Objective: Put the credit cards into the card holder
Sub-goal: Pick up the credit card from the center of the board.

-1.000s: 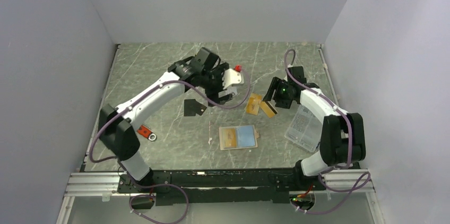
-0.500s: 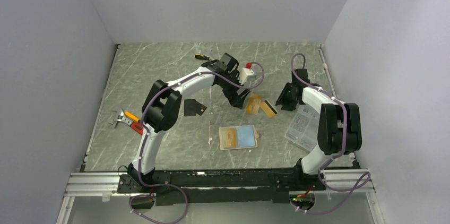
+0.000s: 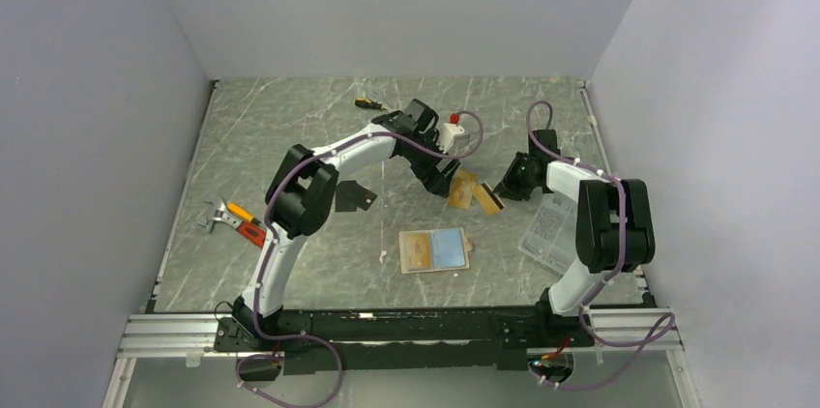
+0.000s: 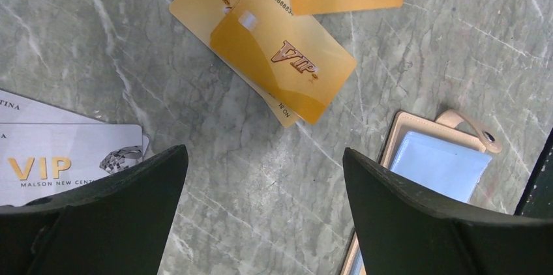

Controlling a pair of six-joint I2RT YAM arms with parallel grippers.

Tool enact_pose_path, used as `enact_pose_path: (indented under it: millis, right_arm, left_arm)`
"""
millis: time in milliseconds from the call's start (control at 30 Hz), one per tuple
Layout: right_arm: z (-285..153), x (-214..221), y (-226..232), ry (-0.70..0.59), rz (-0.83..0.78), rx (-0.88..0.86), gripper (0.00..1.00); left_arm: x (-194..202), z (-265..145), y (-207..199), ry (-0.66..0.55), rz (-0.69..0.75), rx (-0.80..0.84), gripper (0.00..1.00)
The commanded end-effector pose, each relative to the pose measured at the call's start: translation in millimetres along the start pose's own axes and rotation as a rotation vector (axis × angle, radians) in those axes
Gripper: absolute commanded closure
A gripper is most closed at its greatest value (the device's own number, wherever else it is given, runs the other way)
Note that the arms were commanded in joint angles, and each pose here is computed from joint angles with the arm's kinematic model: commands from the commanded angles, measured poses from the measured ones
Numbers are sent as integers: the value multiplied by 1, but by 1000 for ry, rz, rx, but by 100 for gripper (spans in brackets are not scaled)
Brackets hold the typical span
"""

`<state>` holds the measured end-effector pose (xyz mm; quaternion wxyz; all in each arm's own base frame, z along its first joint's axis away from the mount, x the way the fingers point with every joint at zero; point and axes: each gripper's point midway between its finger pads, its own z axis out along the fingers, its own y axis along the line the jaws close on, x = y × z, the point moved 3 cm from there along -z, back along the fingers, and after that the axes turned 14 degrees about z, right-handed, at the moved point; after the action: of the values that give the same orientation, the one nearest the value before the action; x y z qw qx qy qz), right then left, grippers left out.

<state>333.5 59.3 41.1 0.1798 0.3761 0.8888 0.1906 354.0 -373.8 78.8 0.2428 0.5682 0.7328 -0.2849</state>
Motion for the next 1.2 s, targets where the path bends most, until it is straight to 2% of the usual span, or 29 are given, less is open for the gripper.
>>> enact_pose_path:
  millis: [0, 133, 267, 300, 333, 400, 433, 500, 633, 1167]
  right_arm:
    - [16, 27, -17, 86, 12, 42, 76]
    - [16, 35, -12, 104, 12, 25, 76]
    - [13, 42, -8, 130, 16, 3, 76]
    - [12, 43, -9, 133, 14, 6, 76]
    - [10, 42, -9, 125, 10, 7, 75]
    - [5, 40, -12, 111, 7, 15, 71]
    - [2, 38, -13, 106, 7, 14, 70]
    - [-2, 39, -14, 101, 8, 6, 67]
    - [-6, 44, -20, 111, 18, 1, 64]
    - [1, 62, -18, 185, 58, -97, 70]
  left_arm:
    - [-22, -6, -7, -42, 28, 12, 4]
    - [-21, -6, -5, -45, 27, -16, 1]
    - [-16, 2, -8, -31, 26, -11, 12]
    - [-15, 5, -9, -22, 30, -9, 18]
    - [-14, 7, -10, -17, 32, -8, 29]
    - [-14, 11, -12, -8, 40, -9, 59]
    - [-14, 13, -13, 2, 46, -11, 71]
    - [-14, 17, -14, 15, 59, -9, 82]
    - [-23, 17, -16, -2, 83, -8, 89]
    - [-37, 38, -16, 24, 208, -33, 90]
